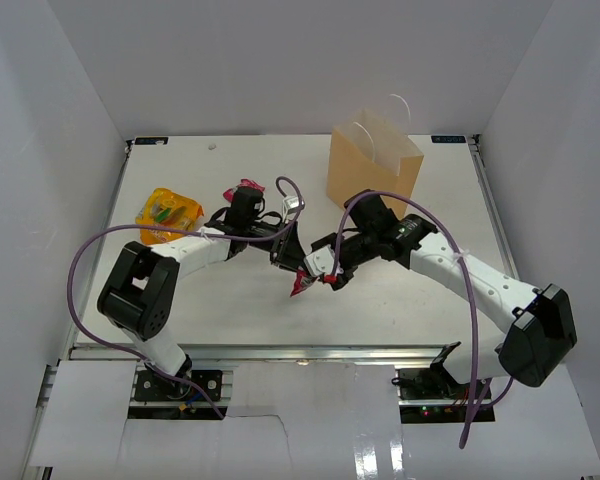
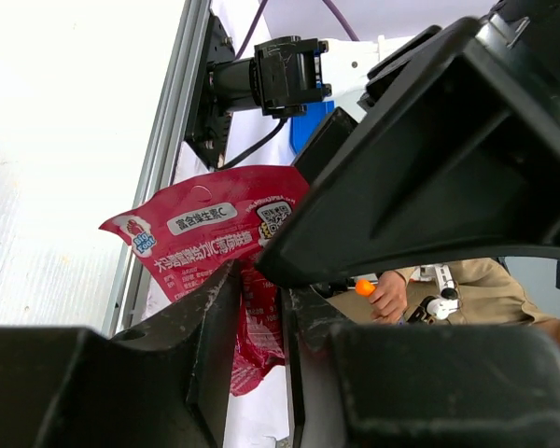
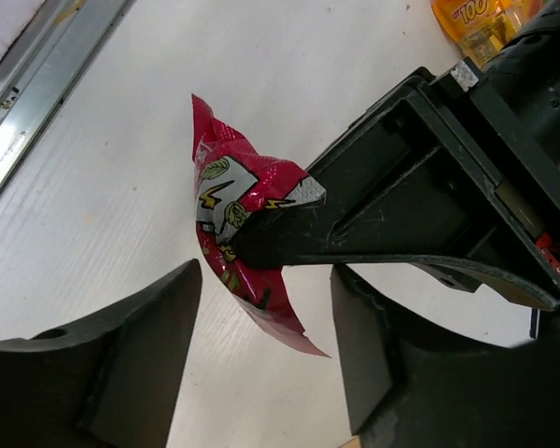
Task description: Place the snacks into the paper bag
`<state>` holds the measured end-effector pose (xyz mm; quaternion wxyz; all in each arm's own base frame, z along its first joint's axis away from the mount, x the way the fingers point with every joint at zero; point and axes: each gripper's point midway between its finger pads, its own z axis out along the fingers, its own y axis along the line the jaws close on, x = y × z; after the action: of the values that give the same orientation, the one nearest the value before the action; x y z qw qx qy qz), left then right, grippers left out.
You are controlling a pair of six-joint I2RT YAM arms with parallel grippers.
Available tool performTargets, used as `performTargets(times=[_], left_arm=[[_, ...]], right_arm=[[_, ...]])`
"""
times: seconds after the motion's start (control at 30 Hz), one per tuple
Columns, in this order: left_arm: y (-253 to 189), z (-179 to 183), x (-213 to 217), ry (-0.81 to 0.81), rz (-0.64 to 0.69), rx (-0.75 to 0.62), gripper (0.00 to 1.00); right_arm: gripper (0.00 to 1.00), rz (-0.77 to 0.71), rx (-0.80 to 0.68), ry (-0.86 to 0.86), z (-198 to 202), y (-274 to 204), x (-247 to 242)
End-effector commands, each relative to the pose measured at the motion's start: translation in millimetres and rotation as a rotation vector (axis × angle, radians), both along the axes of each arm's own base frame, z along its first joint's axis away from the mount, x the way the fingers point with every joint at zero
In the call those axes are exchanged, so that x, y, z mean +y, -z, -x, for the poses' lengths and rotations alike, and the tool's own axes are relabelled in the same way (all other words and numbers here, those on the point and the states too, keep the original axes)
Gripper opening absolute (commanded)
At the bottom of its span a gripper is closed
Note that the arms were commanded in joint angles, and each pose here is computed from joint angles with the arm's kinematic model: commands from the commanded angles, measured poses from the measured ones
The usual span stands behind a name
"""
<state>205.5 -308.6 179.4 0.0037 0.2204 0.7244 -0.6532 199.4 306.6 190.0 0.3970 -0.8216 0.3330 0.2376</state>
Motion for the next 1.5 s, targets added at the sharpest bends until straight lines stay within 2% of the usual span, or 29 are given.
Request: performTargets(times=[0.0, 0.2, 0.27, 0.33, 0.43, 0.47, 0.57, 0.8, 0.93, 1.03, 1.07, 1.17, 1.2, 1.27, 1.3, 1.47], left_arm=[[-17, -3, -4, 0.034, 0.052, -0.06, 0.35], [-22, -5, -4, 0.04, 0.062, -0.068, 0.35], [-22, -5, -5, 0.043, 0.064, -0.068, 0.36], [-24, -5, -5, 0.044, 0.067, -0.071, 0.38], [-35, -10, -5, 0.023, 0.07, -0.106, 0.48], [-38, -14, -4, 0.01, 0.069, -0.126, 0.57], [-45, -24, 1, -0.034, 0.05, -0.166, 0.66], [-50, -53, 21, -0.195, -0.03, -0.267, 0.71], [-46, -82, 36, -0.365, -0.15, -0.359, 0.75], [-47, -103, 48, -0.534, -0.241, -0.411, 0.81], [-49, -113, 55, -0.618, -0.266, -0.45, 0.83], [-56, -121, 66, -0.734, -0.279, -0.476, 0.86], [-59, -124, 72, -0.792, -0.279, -0.495, 0.86], [-60, -126, 78, -0.843, -0.285, -0.506, 0.89], [-58, -130, 84, -0.883, -0.304, -0.511, 0.89], [-52, -141, 110, -1.039, -0.412, -0.514, 0.91]], right_arm=[[0.61, 0.011, 0.032, 0.0, 4, 2, 1], [0.45, 0.033, 0.059, 0.026, 2, 8, 0], [0.31, 0.039, 0.061, 0.033, 2, 9, 0], [0.26, 0.043, 0.059, 0.037, 2, 10, -2], [0.25, 0.051, 0.053, 0.047, 2, 12, -5], [0.23, 0.048, 0.049, 0.05, 2, 10, -6], [0.16, 0.04, 0.055, 0.056, 4, 7, -8], [0.1, -0.02, 0.078, 0.099, 2, -17, -14], [0.08, -0.116, 0.122, 0.151, -8, -51, -19], [0.08, -0.21, 0.21, 0.255, -24, -80, -20], [0.08, -0.237, 0.289, 0.329, -30, -89, -23], [0.08, -0.337, 0.336, 0.441, -51, -114, -26], [0.08, -0.368, 0.413, 0.511, -54, -122, -28], [0.08, -0.449, 0.41, 0.639, -80, -139, -39], [0.08, -0.483, 0.468, 0.716, -87, -146, -43], [0.08, -0.699, 0.443, 1.03, -141, -197, -79]])
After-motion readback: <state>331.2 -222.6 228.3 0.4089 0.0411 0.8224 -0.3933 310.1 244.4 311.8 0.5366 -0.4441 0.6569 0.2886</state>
